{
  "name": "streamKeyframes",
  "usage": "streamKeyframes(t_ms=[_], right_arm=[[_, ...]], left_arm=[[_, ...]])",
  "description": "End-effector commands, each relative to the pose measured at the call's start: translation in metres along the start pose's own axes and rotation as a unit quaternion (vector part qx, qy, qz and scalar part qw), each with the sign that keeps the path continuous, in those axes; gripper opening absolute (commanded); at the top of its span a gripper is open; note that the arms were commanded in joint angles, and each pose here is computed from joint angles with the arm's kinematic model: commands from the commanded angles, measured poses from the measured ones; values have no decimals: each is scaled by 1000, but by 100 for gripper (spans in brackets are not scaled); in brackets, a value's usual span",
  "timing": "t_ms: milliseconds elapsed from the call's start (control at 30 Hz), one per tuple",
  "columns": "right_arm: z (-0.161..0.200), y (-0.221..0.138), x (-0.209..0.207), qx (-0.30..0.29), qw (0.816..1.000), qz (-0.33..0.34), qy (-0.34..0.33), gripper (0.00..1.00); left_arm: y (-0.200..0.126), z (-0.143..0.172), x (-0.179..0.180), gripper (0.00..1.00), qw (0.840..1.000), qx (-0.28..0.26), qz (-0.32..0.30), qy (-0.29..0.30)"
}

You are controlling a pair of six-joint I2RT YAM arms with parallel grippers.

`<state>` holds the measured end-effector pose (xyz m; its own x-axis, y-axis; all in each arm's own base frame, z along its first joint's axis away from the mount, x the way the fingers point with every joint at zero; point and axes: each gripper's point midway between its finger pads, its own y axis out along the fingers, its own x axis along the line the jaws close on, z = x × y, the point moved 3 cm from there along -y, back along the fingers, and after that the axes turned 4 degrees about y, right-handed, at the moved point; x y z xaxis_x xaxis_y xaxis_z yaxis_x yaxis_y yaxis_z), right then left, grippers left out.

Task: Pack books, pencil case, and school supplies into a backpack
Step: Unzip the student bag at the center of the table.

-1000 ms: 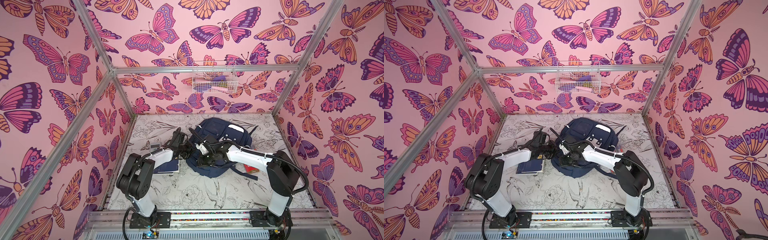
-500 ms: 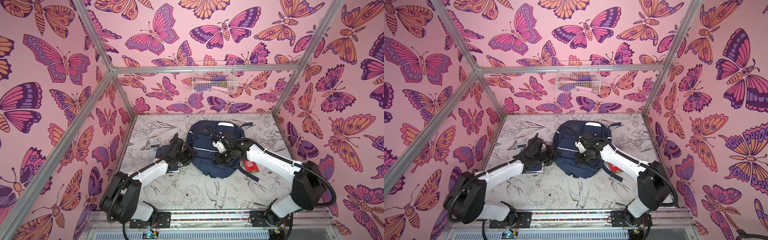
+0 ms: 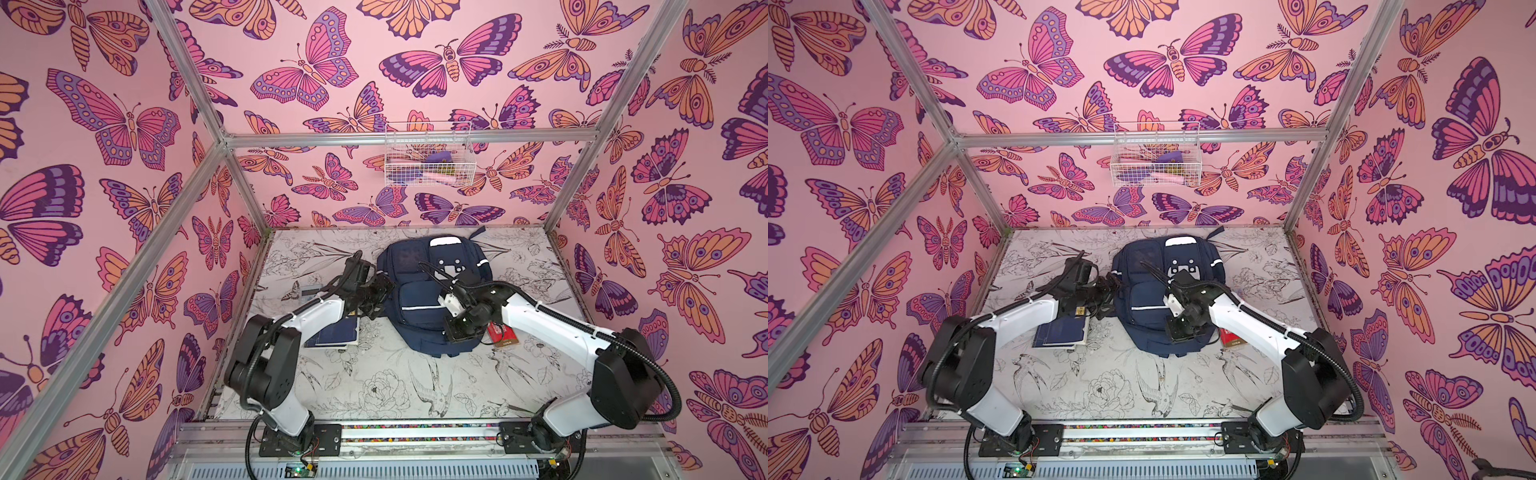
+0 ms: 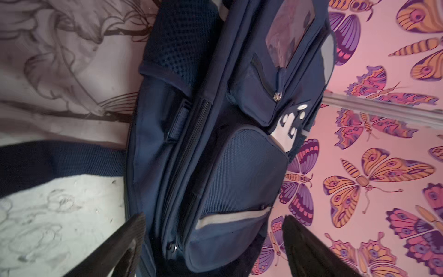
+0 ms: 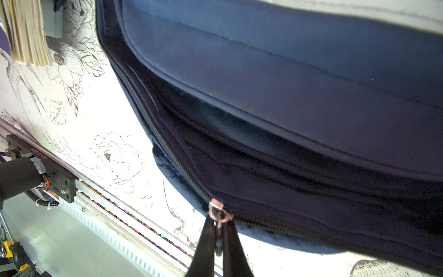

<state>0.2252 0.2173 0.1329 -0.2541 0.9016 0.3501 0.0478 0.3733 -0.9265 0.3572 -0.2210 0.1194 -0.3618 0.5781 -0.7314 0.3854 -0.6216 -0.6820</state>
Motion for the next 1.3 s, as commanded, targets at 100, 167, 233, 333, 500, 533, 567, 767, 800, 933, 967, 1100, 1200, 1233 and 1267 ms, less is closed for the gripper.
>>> streamKeyframes(t_ms=[100,167,233,333,500,533,567,767,800,933,967,1100,1200,1233,1267], right_arm=[[3,3,6,11,1000,-5,-12,0],[4,4,6,13,1000,-7,-12,0],[2,3,7,9,1000,-8,-12,0],[1,2,10,8,1000,-16,-11,0],[-1,1,12,4,1000,-20,-13,0],[-2,1,13,4,1000,-21,-13,0],[-2,1,13,3,1000,-22,-13,0],[0,7,19,6,999,-33,-11,0],[0,9,21,5,999,-38,-9,0],[-4,23,50,-4,996,-88,-4,0],[-7,31,60,-3,995,-102,-3,0],[-35,44,97,-39,984,-174,1,1],[-58,48,115,-61,976,-209,-12,5],[-63,49,120,-62,974,-216,-18,6],[-69,50,123,-62,973,-221,-22,6]], left_arm=[[19,15,-10,72,998,56,4,31],[24,18,-12,68,997,60,3,37],[30,21,-8,62,997,68,-5,38],[41,30,-1,59,995,88,-15,41],[51,43,4,45,992,112,-22,54],[52,44,5,41,992,113,-23,53],[51,43,3,37,992,111,-19,55],[48,41,-17,0,992,109,30,52],[48,41,-19,0,992,107,39,45],[45,42,-22,0,993,92,79,-9],[43,44,-22,0,992,87,88,-19],[37,49,-22,0,989,73,116,-57],[28,51,-21,0,986,57,135,-78],[25,52,-22,0,985,52,141,-80],[22,52,-22,0,985,46,144,-84]])
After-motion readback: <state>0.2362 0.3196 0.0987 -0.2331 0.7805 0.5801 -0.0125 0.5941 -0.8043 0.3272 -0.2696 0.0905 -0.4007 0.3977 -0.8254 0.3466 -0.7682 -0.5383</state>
